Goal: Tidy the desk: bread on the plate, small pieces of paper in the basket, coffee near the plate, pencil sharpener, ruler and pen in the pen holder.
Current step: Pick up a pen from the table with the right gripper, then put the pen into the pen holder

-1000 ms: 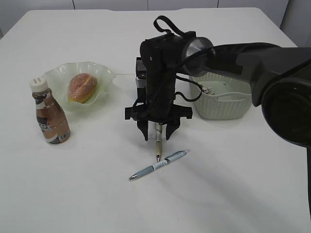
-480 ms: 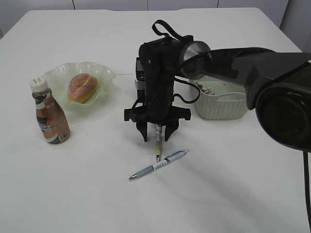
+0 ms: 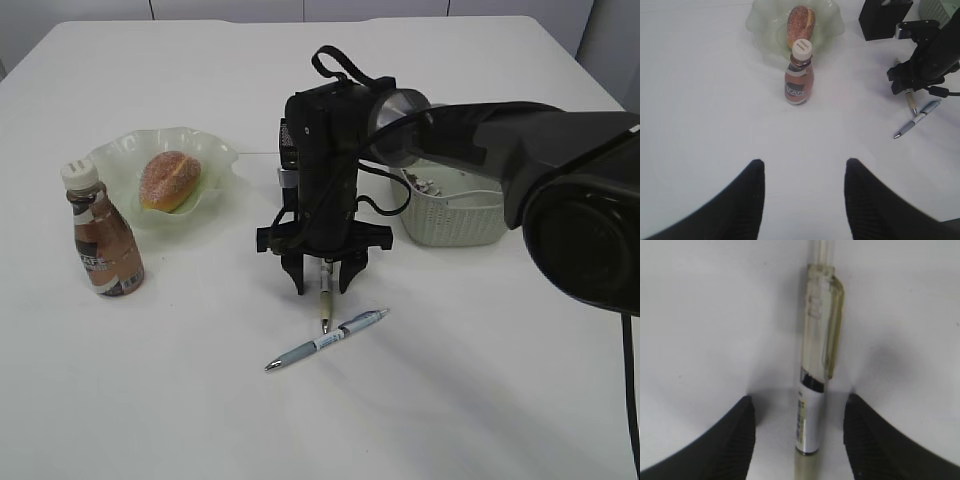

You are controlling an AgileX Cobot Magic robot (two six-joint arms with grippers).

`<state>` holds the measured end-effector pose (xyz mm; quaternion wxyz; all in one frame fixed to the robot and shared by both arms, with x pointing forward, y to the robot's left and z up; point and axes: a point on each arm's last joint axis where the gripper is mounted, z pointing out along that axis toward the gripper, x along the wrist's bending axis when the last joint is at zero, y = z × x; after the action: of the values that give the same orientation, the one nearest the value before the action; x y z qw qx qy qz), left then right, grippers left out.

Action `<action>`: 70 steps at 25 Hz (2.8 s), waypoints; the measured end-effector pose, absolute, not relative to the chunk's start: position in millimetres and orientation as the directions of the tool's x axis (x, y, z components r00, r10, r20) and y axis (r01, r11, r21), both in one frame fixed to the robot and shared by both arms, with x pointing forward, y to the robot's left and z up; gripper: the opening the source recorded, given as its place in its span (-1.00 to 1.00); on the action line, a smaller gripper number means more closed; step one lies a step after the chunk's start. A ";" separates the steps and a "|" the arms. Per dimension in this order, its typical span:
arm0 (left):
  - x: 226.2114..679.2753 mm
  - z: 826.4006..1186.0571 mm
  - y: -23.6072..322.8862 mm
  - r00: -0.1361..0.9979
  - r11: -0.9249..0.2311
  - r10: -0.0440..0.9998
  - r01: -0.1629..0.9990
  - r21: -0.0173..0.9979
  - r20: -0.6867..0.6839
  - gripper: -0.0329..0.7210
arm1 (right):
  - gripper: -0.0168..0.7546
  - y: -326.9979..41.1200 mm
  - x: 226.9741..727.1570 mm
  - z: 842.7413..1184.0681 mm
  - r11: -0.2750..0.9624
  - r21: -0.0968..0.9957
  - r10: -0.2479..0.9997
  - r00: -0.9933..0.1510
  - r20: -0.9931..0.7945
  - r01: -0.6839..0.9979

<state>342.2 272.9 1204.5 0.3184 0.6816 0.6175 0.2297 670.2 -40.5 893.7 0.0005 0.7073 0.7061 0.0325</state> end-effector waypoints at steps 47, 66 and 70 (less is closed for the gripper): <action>341.1 1204.2 269.4 0.156 -0.032 0.981 0.703 0.710 -0.111 0.03 | -0.72 -26.7 660.8 991.8 0.205 0.276 0.971 -0.231 0.062 0.939; 340.0 1203.9 266.1 0.173 -0.022 0.974 0.712 0.702 -0.145 -0.07 | -0.72 -24.1 619.9 1096.3 0.512 0.473 0.851 -0.500 -0.163 0.717; 340.0 1203.9 266.1 0.173 -0.022 0.974 0.712 0.702 -0.145 -0.08 | -0.73 -33.0 613.5 1132.0 0.497 0.580 0.853 -0.485 -0.192 0.645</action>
<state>340.0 266.1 1203.9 0.3371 0.6878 0.6127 0.1947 613.5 -33.0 1132.0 0.2347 0.4499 0.8328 0.2215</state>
